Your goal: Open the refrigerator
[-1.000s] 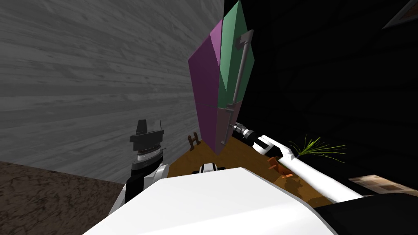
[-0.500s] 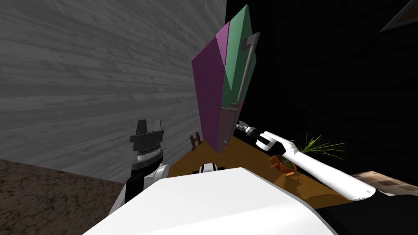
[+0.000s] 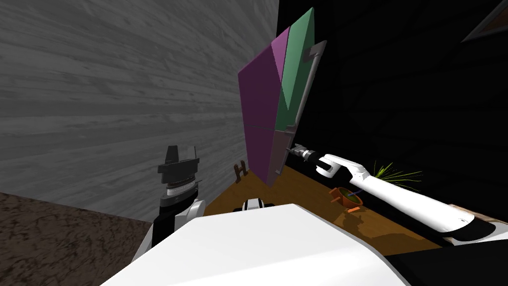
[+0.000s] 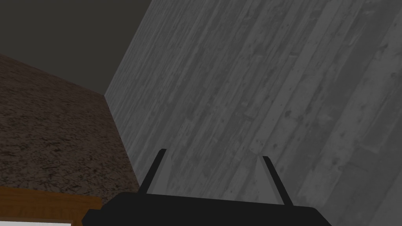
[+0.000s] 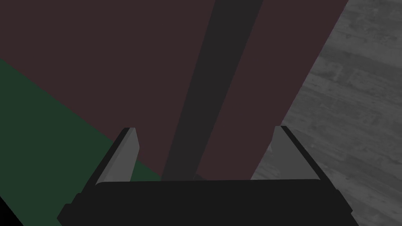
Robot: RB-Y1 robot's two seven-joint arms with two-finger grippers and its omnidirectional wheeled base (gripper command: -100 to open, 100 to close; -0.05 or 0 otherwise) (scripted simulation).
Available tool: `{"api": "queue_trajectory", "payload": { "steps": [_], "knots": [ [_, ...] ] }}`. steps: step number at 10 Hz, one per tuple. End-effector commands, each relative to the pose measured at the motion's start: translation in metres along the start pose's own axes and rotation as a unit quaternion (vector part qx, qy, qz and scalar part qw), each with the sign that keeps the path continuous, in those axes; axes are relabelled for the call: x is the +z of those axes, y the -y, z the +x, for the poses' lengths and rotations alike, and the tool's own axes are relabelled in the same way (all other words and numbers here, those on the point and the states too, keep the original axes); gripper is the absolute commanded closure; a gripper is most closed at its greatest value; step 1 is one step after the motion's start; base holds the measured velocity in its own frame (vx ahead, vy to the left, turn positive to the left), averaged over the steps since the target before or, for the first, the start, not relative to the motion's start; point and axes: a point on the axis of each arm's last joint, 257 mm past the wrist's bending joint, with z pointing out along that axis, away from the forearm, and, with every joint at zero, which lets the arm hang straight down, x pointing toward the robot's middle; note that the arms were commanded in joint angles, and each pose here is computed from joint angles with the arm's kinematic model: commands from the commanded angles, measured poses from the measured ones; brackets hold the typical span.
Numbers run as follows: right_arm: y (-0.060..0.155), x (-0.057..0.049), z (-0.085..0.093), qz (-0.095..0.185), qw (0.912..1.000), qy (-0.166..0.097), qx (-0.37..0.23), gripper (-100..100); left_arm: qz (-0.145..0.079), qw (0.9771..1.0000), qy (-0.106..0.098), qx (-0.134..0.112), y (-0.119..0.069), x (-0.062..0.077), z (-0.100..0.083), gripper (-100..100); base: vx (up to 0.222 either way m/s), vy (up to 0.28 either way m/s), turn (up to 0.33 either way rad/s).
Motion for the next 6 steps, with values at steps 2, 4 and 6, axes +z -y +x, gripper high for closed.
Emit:
{"api": "queue_trajectory", "payload": {
  "steps": [2,4,6],
  "knots": [
    [0.05,0.001,-0.005,0.037,0.9962,-0.025,-0.075,-100,0.0,1.0,0.0,0.0,0.0,0.0,0.0,0,-0.001,0.144,-0.022],
    [0.083,0.0,-0.015,0.064,0.9897,-0.039,-0.122,-100,0.0,1.0,0.0,0.0,0.0,0.0,0.0,0,0.001,0.123,-0.018],
    [0.1,-0.002,-0.023,0.077,0.9849,-0.045,-0.148,-100,0.0,1.0,0.0,0.0,0.0,0.0,0.0,0,0.001,0.093,-0.012]
  ]
}}
